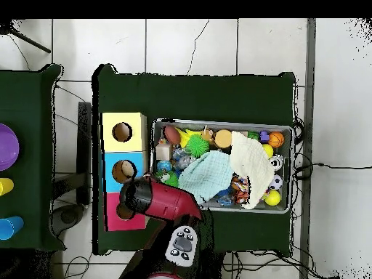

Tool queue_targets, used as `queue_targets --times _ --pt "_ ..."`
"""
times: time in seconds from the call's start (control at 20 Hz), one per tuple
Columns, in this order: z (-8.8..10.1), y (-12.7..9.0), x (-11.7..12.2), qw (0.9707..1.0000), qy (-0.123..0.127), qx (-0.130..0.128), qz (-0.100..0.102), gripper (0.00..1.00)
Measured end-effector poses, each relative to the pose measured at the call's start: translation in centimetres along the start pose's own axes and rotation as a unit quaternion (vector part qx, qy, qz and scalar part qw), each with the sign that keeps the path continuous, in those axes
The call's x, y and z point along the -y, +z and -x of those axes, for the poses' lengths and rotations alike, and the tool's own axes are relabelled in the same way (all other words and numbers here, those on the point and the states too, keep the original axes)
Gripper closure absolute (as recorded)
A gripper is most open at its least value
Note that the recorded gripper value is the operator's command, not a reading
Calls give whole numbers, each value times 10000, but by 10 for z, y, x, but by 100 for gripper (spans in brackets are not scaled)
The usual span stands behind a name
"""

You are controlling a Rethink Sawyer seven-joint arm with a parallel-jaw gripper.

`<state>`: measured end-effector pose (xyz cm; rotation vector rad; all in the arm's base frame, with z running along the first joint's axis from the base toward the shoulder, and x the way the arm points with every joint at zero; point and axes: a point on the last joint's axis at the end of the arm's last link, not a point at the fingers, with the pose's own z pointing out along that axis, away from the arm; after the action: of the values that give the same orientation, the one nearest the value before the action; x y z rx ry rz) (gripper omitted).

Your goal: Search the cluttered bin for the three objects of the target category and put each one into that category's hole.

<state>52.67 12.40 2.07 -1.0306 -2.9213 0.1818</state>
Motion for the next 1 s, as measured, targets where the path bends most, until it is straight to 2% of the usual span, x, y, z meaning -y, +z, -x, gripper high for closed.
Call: queue_targets --times 0.35,0.7,1.0 --pt "1 11 14 9999 145 30 61 0" --pt "8 31 39 9995 310 2 66 0" --pt "0 49 36 9996 265 -12 109 0"
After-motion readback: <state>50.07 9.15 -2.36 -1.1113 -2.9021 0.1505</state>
